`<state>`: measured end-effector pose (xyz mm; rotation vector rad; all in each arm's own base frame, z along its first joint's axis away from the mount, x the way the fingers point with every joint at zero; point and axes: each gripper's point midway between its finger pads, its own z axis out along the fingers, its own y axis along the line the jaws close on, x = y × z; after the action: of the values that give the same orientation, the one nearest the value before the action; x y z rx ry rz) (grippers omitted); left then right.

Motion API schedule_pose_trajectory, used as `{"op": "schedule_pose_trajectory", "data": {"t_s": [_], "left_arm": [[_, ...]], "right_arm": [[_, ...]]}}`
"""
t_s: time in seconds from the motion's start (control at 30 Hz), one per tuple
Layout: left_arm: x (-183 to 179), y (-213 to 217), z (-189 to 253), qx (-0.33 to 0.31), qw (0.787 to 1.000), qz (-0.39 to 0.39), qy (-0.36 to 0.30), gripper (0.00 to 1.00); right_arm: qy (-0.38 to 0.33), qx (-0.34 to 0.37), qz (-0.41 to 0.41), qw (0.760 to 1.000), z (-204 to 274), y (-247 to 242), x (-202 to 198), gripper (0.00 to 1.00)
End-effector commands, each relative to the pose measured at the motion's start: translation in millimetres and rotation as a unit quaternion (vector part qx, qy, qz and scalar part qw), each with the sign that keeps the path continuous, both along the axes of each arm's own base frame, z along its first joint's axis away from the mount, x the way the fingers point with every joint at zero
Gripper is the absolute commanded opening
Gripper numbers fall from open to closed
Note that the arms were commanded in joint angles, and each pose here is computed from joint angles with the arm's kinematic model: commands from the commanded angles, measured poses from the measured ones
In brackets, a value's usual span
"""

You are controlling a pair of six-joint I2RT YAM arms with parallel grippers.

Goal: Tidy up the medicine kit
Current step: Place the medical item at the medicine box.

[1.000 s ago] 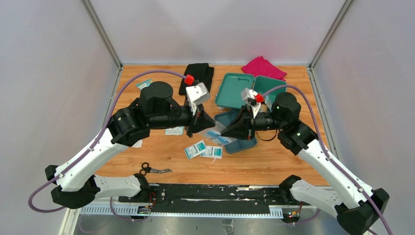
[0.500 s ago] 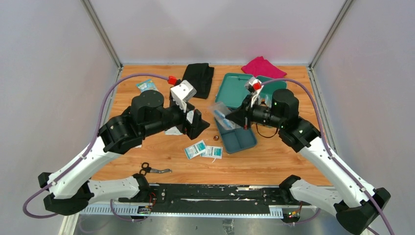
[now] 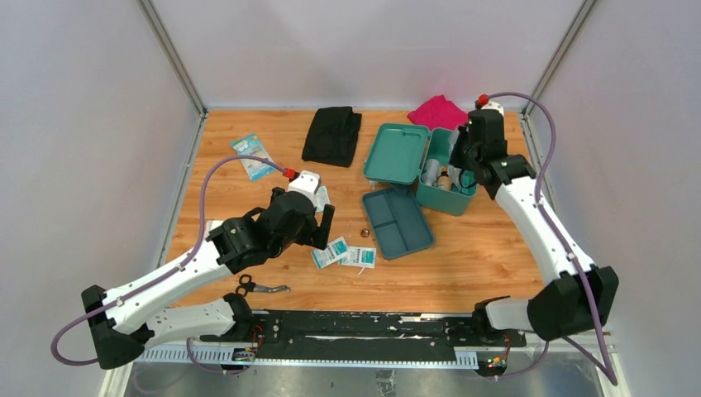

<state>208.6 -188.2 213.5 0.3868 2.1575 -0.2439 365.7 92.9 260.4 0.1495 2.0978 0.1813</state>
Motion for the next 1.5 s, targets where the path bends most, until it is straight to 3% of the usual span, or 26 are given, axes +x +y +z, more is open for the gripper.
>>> {"op": "schedule_pose_trajectory", "data": {"t_s": [0.0,0.43,0.7,0.93,1.23,1.47], "left_arm": [[4,1,-3,-0.036,0.999,0.041,-0.006,1.0],[11,49,-29,0.009,0.99,0.137,0.01,1.0],[13,73,-40,0.008,0.982,0.185,0.027,1.0],[15,85,-49,0.014,0.976,0.211,0.041,1.0],[18,107,-54,0.048,0.964,0.258,0.049,1.0],[17,129,-63,0.05,0.946,0.316,0.056,1.0]], "right_arm": [[0.042,-0.005,-0.104,0.994,-20,-49,20,0.0],[0.134,-0.039,-0.115,0.984,-89,-67,77,0.01],[0.153,0.006,-0.035,0.988,-97,-35,80,0.24],[0.116,0.041,-0.001,0.992,-67,-21,64,0.48],[0.061,0.09,0.017,0.994,-22,-15,20,0.48],[0.039,0.113,0.035,0.992,-14,-11,-26,0.48]]}}
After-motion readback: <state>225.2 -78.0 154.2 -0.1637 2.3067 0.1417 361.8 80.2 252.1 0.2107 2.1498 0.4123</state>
